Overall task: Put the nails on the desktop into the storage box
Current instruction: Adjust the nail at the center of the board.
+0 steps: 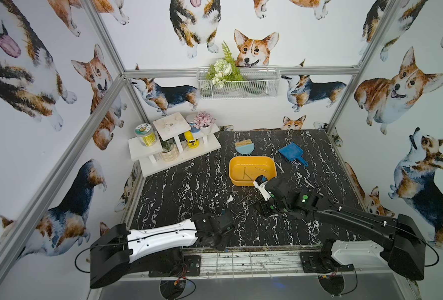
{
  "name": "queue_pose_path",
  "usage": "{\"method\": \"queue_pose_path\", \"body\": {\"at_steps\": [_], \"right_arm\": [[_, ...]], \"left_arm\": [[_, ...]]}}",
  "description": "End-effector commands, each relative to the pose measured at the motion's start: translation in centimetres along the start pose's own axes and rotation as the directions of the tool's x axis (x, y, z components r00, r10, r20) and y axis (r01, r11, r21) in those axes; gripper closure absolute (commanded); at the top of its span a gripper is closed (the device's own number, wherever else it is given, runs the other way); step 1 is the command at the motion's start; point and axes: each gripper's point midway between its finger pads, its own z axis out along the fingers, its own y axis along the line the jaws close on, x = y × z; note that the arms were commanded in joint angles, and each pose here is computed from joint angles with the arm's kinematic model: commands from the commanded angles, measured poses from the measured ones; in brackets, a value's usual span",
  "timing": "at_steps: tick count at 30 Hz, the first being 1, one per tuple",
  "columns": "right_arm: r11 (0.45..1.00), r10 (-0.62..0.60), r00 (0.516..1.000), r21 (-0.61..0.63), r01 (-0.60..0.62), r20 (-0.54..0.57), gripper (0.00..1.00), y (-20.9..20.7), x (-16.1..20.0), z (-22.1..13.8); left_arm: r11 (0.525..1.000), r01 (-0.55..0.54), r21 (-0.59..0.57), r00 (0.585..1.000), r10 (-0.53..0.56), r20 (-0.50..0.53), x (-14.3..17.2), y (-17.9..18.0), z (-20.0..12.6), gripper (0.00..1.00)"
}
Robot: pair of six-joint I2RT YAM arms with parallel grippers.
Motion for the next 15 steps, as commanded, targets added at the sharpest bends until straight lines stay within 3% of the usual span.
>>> {"method": "queue_pose_path", "body": {"at_steps": [1, 15], "right_arm": [[1.000, -0.010, 1.000, -0.003, 0.010, 0.029, 0.59, 0.2, -0.8, -0.1], [1.000, -0.017, 0.999, 0.007, 0.017, 0.038, 0.59, -0.1, -0.7, -0.6]], "left_arm": [[1.000, 0.022, 0.006, 1.000, -0.022, -0.023, 0.6, -0.1, 0.4, 0.73], [1.000, 0.012, -0.017, 0.995, -0.013, -0.100, 1.8, -0.3, 2.2, 0.78]]}}
